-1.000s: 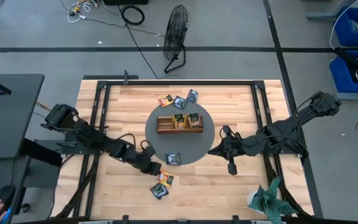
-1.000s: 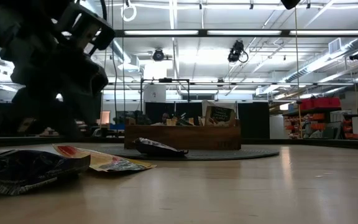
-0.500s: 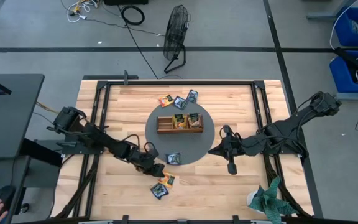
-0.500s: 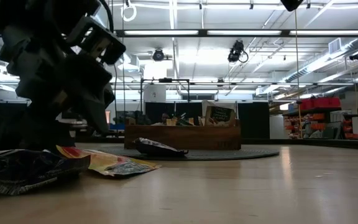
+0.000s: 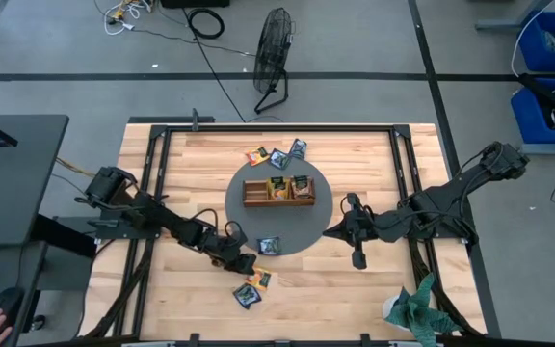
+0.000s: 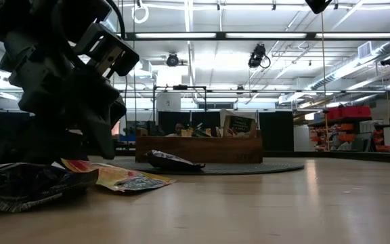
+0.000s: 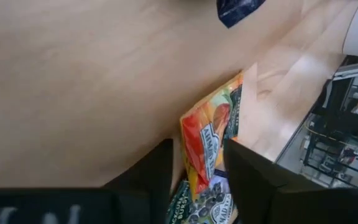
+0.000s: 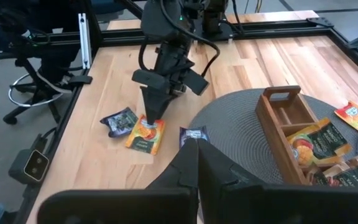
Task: Pick & Place Tea
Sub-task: Put the yellow tea bag into the middle section of the wooden organizer
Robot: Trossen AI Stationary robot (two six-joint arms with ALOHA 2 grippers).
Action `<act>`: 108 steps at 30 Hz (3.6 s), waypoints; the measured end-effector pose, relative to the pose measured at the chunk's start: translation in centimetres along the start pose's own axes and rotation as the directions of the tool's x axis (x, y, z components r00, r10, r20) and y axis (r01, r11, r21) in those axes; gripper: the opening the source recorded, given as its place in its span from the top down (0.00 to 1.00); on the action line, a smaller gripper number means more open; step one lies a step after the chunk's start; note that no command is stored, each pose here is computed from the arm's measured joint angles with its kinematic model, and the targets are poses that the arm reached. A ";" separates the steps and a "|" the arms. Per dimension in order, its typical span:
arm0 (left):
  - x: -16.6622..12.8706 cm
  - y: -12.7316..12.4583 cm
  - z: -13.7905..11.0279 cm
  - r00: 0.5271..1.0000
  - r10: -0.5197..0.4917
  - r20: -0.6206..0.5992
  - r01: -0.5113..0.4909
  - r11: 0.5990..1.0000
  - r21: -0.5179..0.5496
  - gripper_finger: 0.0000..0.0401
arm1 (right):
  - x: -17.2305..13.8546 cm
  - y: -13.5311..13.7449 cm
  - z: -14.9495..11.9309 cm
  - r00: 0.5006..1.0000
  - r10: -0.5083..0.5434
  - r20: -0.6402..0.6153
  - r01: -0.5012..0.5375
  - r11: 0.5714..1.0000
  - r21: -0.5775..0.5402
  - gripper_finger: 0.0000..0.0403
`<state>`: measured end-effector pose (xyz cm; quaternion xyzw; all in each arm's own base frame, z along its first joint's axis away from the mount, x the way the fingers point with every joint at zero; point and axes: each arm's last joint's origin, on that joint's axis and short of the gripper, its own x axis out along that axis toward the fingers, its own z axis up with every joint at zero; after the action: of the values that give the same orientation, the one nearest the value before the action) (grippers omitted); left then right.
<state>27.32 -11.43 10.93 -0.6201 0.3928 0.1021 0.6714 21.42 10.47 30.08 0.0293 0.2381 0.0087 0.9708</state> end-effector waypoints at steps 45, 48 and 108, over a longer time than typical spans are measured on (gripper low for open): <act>-7.4 -7.6 10.2 0.463 -0.687 0.560 0.301 0.716 0.629 1.00 | -0.9 -8.1 3.1 0.980 -0.143 0.140 0.052 0.858 0.511 0.60; -8.1 -7.6 11.0 0.458 -0.697 0.551 0.285 0.703 0.652 1.00 | -0.9 -8.7 3.0 0.977 -0.170 0.129 0.081 0.854 0.514 0.52; -14.5 -8.5 13.7 0.432 -0.784 0.445 0.070 0.521 0.851 0.87 | -0.7 -13.3 6.7 0.990 -0.133 0.046 0.112 0.943 0.314 1.00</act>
<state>28.35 4.38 25.75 -0.2631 -0.1451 0.0070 0.9538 23.95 -3.19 35.48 0.1669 0.2056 -0.0903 0.9600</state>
